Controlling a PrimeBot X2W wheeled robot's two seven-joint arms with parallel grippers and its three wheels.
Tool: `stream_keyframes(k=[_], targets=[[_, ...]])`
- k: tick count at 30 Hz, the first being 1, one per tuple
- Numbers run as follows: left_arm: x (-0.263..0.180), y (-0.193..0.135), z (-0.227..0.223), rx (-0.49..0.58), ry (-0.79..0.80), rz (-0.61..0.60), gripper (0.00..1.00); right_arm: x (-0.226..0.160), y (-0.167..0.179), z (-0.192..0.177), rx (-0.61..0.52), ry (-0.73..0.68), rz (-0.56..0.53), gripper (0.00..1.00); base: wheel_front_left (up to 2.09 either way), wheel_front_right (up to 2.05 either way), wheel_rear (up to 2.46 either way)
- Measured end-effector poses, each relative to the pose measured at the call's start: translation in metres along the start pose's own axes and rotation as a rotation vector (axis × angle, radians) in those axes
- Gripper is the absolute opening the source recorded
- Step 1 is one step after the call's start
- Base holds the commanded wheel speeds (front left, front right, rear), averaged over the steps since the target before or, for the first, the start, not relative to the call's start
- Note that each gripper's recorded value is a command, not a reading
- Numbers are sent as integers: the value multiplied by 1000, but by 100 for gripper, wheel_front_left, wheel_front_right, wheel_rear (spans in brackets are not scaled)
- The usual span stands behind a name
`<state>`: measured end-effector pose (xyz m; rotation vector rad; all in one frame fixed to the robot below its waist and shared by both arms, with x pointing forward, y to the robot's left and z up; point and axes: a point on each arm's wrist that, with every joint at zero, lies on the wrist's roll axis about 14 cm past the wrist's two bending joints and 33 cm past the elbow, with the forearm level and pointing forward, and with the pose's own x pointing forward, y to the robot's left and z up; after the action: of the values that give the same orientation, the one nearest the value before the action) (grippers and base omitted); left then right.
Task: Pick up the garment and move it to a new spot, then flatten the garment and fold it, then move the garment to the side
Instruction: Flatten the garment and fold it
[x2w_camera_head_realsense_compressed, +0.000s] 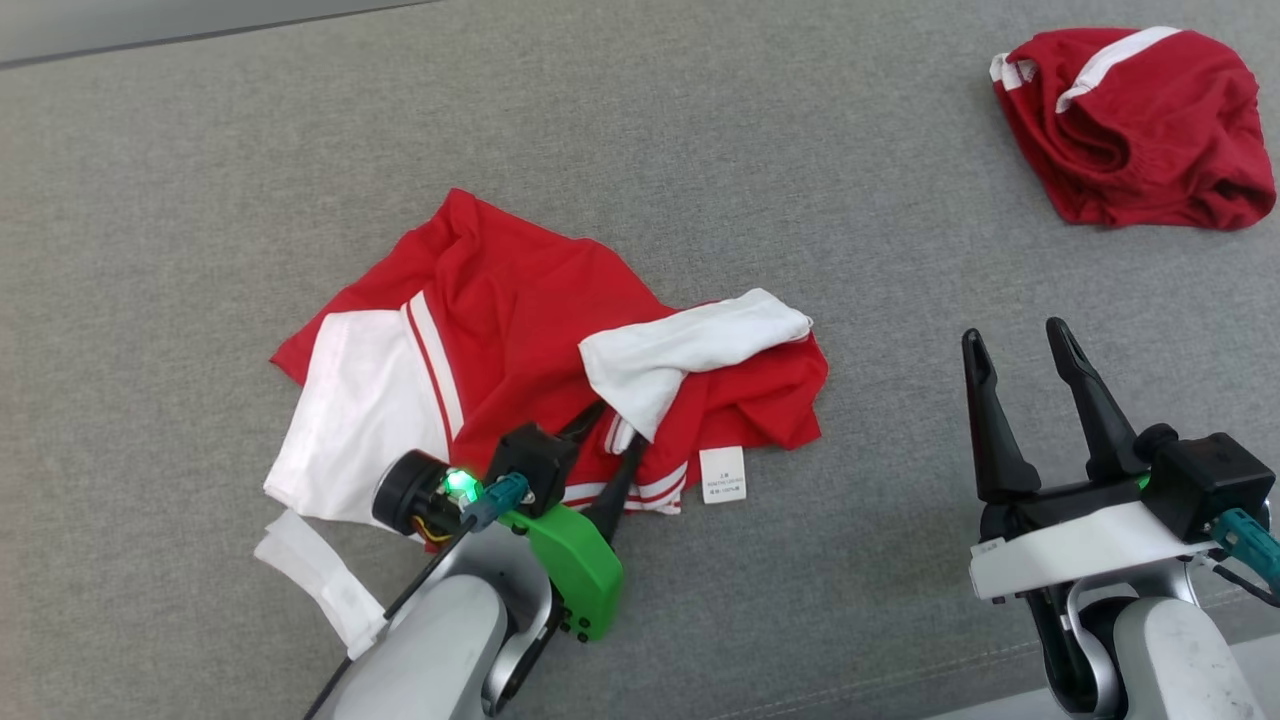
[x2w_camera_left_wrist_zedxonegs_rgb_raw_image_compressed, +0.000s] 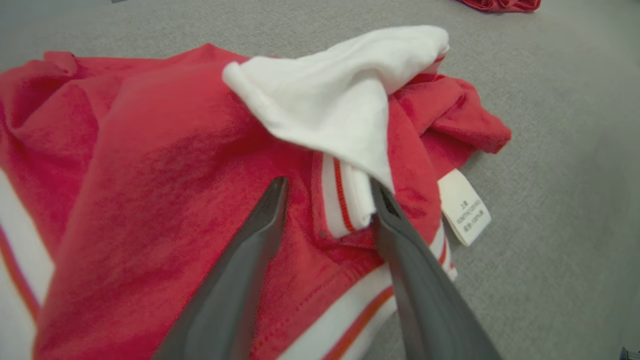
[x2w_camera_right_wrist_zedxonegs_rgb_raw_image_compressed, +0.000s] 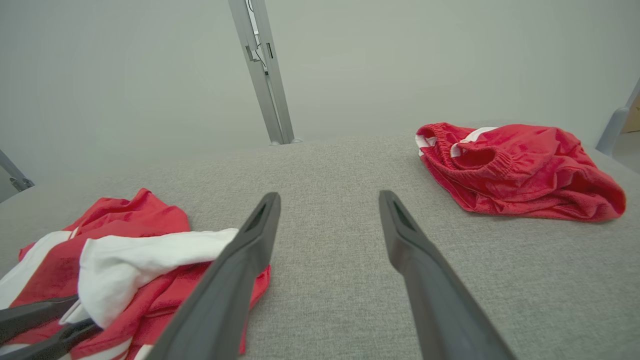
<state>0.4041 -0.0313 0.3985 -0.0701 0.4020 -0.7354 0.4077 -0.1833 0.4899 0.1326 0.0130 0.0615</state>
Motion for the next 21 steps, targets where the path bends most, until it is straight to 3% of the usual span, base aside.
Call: stream_keyframes(k=[5,14,18,21], targets=[[10,2,28,23,-114,-20,0,-3,-9,-6,3,15,-32,100,0,0,0],[-6,-4,139,202,-439,-26,0,-5,-6,1,31,-14,-29,100,0,0,0],[-25,16,170,247,-522,59,0,-5,-5,5,42,-29,-28,100,0,0,0],[-46,51,179,261,-538,188,0,-4,-2,5,47,-31,-21,100,0,0,0]])
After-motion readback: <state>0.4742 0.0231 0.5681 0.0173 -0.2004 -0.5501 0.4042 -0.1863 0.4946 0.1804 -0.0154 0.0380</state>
